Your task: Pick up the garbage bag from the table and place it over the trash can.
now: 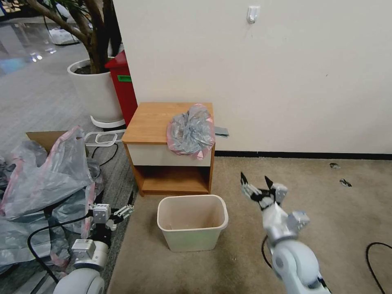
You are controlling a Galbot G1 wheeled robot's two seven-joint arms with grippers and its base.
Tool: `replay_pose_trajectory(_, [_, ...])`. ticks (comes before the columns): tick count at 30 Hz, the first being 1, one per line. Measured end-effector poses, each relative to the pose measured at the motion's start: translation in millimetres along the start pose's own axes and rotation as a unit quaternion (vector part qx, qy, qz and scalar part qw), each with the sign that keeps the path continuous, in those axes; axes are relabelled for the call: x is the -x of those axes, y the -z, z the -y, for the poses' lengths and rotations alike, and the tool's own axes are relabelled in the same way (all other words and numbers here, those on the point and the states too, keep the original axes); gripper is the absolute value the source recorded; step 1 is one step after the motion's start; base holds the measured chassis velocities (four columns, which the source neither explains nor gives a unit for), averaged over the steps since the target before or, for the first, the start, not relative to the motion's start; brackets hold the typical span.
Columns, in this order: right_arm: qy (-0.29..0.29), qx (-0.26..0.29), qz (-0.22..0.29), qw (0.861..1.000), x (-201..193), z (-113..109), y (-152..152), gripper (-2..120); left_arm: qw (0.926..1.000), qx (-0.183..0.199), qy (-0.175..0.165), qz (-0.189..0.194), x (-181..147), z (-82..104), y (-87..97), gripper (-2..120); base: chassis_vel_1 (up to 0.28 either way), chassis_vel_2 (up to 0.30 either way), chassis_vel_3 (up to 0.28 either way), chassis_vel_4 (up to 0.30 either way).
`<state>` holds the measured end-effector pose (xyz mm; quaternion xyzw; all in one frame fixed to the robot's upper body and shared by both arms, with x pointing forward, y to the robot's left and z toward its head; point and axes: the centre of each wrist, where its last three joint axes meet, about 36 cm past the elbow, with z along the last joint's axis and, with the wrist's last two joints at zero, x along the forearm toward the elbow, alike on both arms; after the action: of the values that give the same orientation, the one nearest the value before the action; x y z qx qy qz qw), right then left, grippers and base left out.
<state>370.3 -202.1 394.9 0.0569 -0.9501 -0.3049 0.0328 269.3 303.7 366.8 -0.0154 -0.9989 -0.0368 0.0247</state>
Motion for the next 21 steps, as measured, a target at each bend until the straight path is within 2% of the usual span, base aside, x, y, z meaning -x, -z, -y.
replay_pose_trajectory(1, [0.0, 0.0, 0.0, 1.0, 0.0, 0.0, 0.0, 100, 1.0, 0.0, 0.0, 0.0, 0.0, 0.0, 0.0, 100, 0.0, 0.0, 0.0, 0.0])
replay_pose_trajectory(4, [0.016, 0.074, 0.002, 0.997, 30.0, -9.8, 2.2, 100, 1.0, 0.001, -0.004, 0.003, -1.5, -0.1, 3.0, 100, 0.0, 0.0, 0.0, 0.0])
replay_pose_trajectory(5, [0.016, 0.074, 0.002, 0.997, 30.0, -9.8, 2.2, 100, 1.0, 0.001, -0.004, 0.003, -1.5, -0.1, 3.0, 100, 0.0, 0.0, 0.0, 0.0])
replay_pose_trajectory(8, [0.024, 0.169, -0.005, 0.985, 59.7, -18.4, 1.9, 100, 1.0, 0.003, -0.003, 0.006, -2.7, -1.1, 5.9, 100, 0.0, 0.0, 0.0, 0.0])
replay_pose_trajectory(9, [0.024, 0.169, -0.005, 0.985, 59.7, -18.4, 1.9, 100, 1.0, 0.003, -0.003, 0.006, -2.7, -1.1, 5.9, 100, 0.0, 0.0, 0.0, 0.0])
replay_pose_trajectory(11, [0.023, 0.204, -0.01, 0.979, 79.3, -22.7, -1.8, 100, 0.9999, 0.007, 0.0, 0.008, -4.1, -4.7, 8.5, 100, 0.0, 0.0, 0.0, 0.0])
replay_pose_trajectory(21, [0.028, 0.23, -0.014, 0.973, 135.8, -34.9, -16.8, 99, 0.9998, 0.013, 0.013, 0.005, -12.5, -11.8, 9.9, 100, 0.0, 0.0, 0.0, 0.0])
